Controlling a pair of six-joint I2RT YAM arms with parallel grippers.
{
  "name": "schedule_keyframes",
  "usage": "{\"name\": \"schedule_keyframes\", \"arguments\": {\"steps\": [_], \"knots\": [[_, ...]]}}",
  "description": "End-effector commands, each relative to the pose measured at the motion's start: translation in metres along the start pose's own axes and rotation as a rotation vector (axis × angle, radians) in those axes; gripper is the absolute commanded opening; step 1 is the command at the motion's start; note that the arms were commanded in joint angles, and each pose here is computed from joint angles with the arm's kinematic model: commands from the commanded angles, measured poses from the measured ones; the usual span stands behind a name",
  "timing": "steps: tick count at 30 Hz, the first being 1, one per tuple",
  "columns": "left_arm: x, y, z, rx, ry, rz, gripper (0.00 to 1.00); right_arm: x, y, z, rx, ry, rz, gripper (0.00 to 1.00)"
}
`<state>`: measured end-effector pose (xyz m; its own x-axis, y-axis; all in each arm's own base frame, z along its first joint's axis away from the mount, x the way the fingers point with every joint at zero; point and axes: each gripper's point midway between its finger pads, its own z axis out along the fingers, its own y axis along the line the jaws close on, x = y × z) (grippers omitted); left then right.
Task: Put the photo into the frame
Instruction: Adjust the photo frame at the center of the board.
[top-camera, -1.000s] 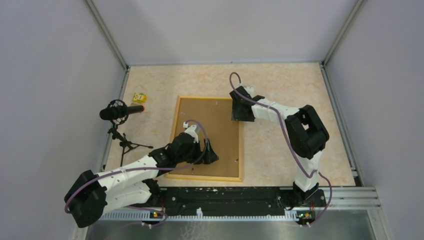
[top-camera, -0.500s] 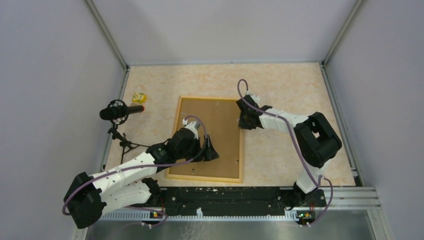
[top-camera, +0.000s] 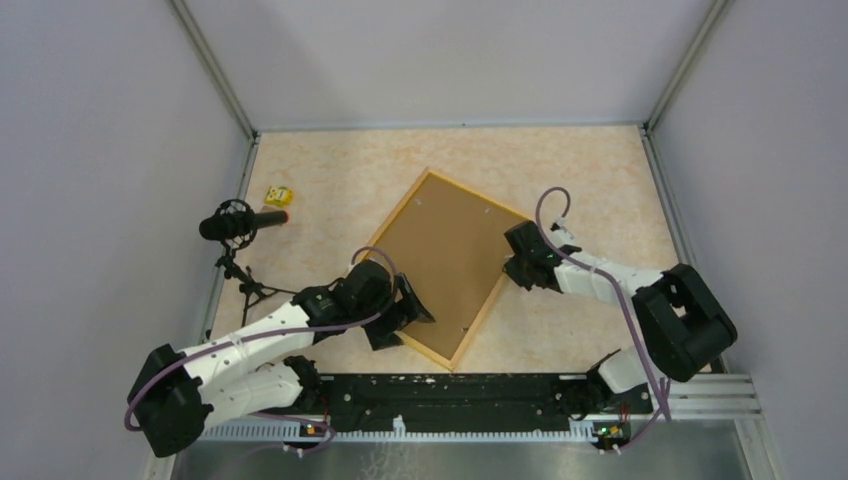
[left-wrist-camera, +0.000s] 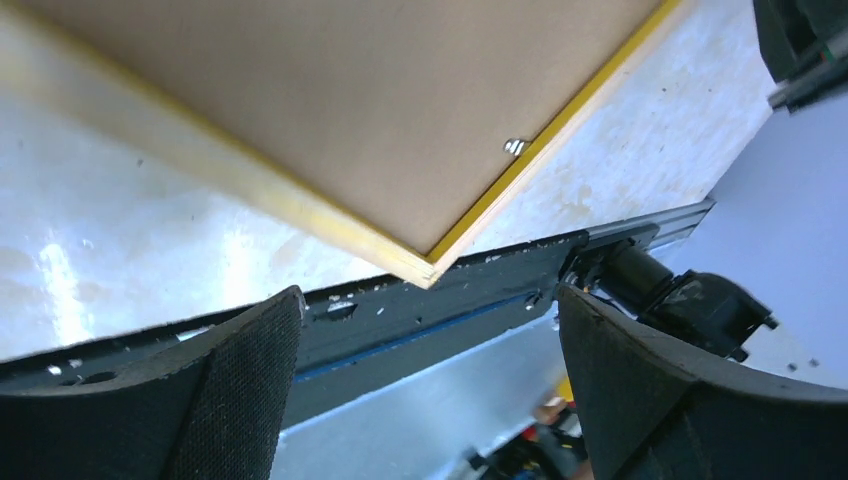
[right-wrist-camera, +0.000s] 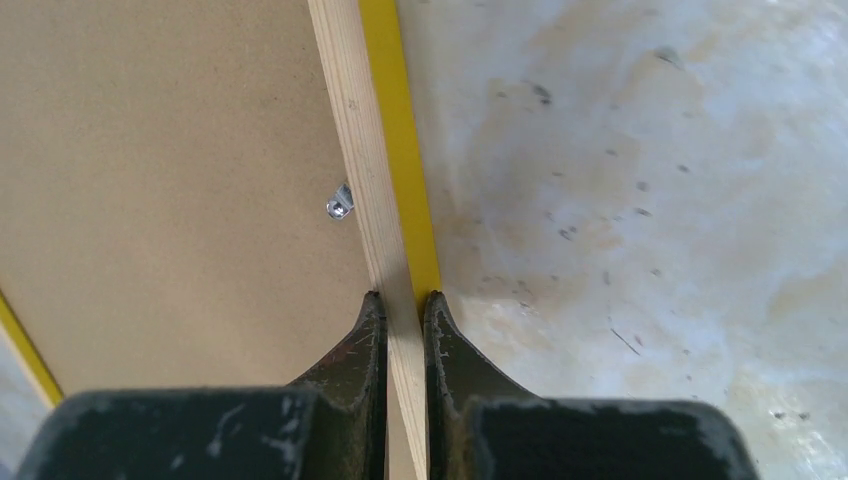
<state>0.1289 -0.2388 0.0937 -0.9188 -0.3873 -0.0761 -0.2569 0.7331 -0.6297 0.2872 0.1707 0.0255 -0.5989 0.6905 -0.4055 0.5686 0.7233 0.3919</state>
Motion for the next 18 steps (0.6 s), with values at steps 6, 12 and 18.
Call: {"name": "schedule_keyframes", "arguments": {"steps": [6, 12, 18], "knots": [[0.016, 0.002, 0.021, -0.007, 0.089, -0.302, 0.93, 0.029, -0.054, -0.010, 0.042, 0.085, 0.295, 0.00], [-0.001, 0.022, 0.035, -0.144, -0.010, -0.287, 0.63, 0.030, -0.050, -0.029, -0.011, 0.087, 0.179, 0.38], [-0.013, 0.061, 0.043, -0.279, -0.112, -0.275, 0.60, 0.003, -0.048, -0.057, -0.137, -0.033, -0.096, 0.74]]}}
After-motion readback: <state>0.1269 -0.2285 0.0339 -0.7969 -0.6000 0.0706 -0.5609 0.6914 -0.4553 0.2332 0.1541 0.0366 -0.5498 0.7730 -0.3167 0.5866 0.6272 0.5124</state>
